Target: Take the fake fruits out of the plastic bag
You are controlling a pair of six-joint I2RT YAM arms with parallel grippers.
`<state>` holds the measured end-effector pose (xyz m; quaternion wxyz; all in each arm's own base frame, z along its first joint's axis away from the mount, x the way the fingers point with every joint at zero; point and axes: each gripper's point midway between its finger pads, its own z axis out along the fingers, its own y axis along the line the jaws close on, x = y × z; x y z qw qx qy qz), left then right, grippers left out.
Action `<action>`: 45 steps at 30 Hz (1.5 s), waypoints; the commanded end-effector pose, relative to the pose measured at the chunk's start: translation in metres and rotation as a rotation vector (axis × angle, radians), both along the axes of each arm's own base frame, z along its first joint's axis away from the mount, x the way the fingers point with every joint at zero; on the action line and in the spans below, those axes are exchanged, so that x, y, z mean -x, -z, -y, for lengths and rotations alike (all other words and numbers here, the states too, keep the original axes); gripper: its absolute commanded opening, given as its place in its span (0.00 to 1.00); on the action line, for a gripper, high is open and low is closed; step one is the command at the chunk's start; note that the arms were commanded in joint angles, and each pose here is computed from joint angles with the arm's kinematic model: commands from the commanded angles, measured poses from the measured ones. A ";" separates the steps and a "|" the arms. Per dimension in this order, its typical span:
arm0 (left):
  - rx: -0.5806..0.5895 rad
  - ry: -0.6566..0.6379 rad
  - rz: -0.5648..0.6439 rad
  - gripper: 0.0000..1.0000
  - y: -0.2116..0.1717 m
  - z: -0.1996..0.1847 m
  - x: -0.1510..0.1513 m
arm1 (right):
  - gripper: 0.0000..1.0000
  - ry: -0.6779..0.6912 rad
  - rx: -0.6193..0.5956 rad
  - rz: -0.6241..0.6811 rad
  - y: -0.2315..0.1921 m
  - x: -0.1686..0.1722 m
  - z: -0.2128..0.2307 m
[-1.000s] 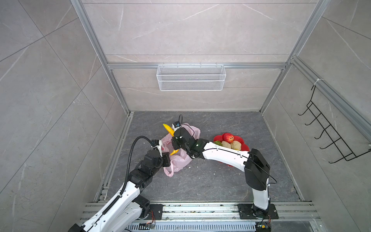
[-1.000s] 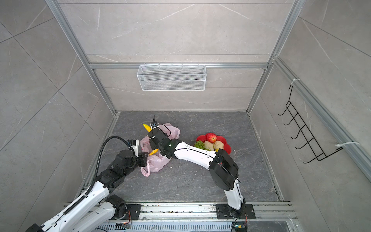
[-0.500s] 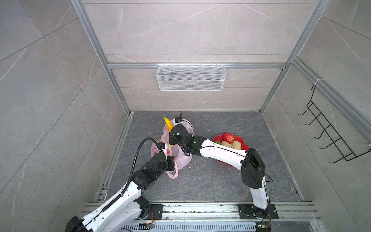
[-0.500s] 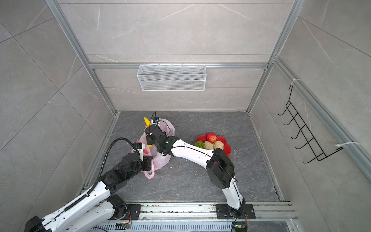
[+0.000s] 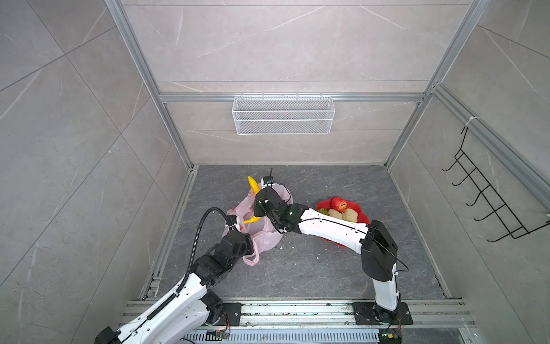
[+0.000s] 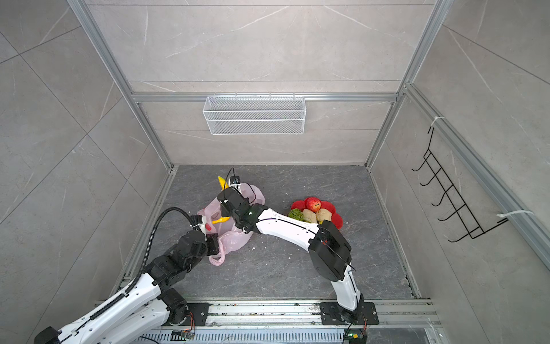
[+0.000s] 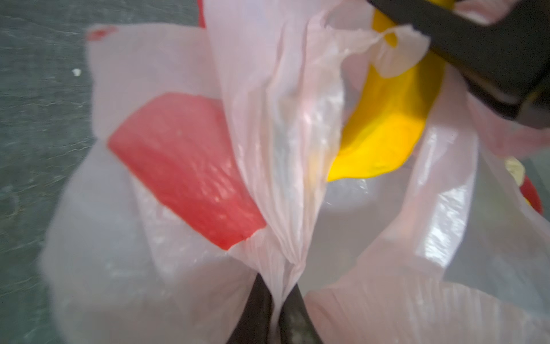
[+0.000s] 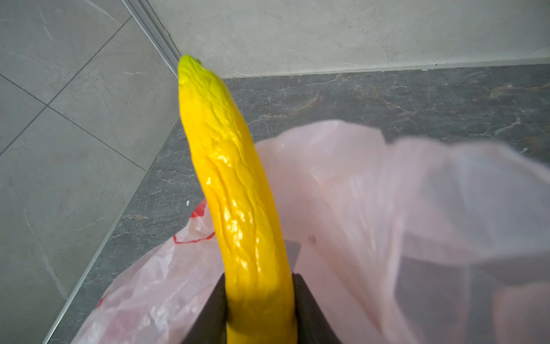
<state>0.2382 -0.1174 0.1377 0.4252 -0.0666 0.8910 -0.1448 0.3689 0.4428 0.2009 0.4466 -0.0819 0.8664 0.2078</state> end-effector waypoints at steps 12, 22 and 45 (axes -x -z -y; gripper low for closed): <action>0.025 -0.056 0.042 0.52 -0.037 -0.017 0.010 | 0.31 -0.101 0.023 0.090 -0.023 0.012 0.005; 0.022 0.016 0.023 0.68 -0.097 -0.014 0.020 | 0.31 -0.162 0.036 0.092 -0.022 0.011 0.007; 0.481 0.160 0.233 0.68 -0.161 0.017 -0.115 | 0.31 -0.288 0.012 0.108 -0.031 0.018 -0.010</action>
